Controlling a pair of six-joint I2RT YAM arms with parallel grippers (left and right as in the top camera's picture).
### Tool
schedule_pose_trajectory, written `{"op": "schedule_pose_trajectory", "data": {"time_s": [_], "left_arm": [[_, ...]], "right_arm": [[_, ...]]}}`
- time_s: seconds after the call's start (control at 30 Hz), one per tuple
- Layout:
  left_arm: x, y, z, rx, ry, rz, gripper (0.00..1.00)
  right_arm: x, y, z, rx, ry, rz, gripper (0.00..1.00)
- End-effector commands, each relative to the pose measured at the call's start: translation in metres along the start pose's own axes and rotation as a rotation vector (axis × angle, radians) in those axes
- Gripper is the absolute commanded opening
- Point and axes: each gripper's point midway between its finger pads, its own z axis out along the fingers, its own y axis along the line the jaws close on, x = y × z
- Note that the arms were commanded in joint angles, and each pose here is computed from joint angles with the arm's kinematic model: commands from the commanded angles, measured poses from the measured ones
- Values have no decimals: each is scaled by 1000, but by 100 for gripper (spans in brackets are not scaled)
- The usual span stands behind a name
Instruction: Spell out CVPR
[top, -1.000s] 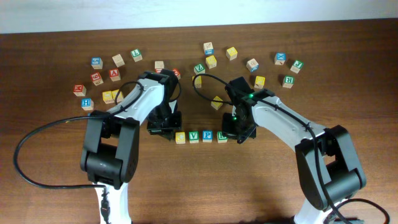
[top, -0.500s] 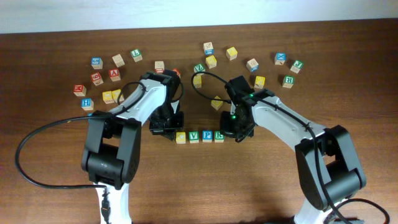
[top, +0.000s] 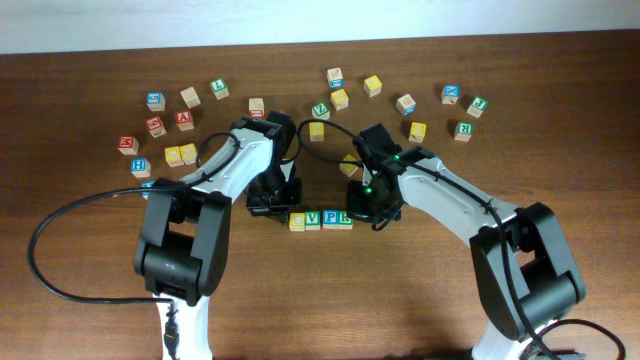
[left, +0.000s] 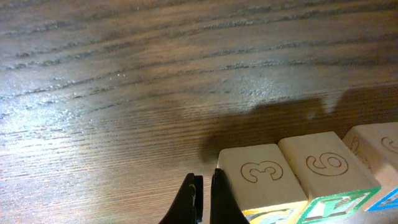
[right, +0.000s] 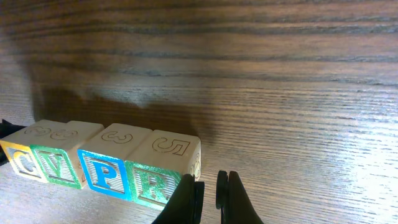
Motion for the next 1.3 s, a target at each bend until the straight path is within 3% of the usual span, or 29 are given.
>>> {"op": "schedule_pose_trajectory", "data": {"time_s": [0.0,0.57,0.8,0.97,1.1,1.27], "left_arm": [[0,-4,-2,19,-11,-12,0],[0,-6,-2,34,-5,-16,0],[-13,29,-11,17,-33,-102,0],[-11,54,-47,-31,-44,-158,0],[17,43,-105,-17,-145,-127,0],[52,7,-67,-65,-42,-129,0]], "right_arm": [[2,3,2,-10,4,1,4],[-3,5,2,-20,-18,-32,4],[-8,-4,2,30,-44,-30,4],[-15,-15,0,85,-79,-22,6],[-33,-43,-8,97,-108,61,6],[-53,-67,-18,93,-155,136,12]]}}
